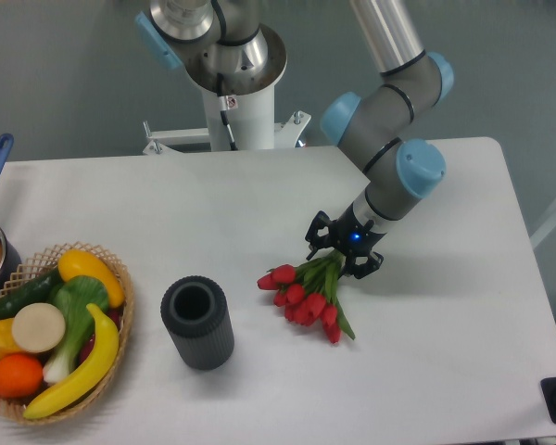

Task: Pick up the flowers from the table
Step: 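Close the gripper on the tulip stems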

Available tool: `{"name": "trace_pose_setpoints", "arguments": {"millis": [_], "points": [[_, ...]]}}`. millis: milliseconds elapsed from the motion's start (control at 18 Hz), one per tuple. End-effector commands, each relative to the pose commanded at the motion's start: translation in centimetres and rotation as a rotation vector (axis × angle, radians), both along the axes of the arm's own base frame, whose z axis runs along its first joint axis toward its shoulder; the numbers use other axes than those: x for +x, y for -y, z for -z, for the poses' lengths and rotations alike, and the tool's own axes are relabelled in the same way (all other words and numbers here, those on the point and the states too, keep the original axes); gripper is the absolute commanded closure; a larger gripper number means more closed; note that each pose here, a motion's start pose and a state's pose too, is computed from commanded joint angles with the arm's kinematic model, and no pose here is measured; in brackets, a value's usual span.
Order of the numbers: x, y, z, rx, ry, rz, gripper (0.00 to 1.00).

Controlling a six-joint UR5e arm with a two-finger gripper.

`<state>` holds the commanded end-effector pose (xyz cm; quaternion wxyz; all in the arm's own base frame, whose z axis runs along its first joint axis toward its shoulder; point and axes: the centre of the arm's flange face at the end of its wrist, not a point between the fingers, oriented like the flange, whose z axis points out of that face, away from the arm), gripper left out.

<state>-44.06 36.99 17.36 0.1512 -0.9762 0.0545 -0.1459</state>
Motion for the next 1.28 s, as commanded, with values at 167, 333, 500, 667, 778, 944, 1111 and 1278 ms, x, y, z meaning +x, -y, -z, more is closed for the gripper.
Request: {"name": "trace_pose_setpoints", "arguments": {"millis": [167,333,500,667,778,944,1111,1278], "points": [[-0.1,0.0,-0.1,0.000,-0.002,-0.004,0.49],[0.0,0.1,-0.1,-0.004,0.003,-0.013,0.53],[0.1,0.1,0.0,-0.008,0.010,-0.027,0.57],[0.1,0.1,-0.4,-0.010,0.008,-0.037,0.60],[0.1,0.2,-0.3,-0.010,0.008,-0.038,0.61],[0.1,0.2,-0.7,-0.007,0.002,-0.041,0.63],[0.1,0.2,-0.7,-0.007,0.002,-0.041,0.63],[0.0,0.3,-1.3,-0.002,-0.007,-0.044,0.63]]}}
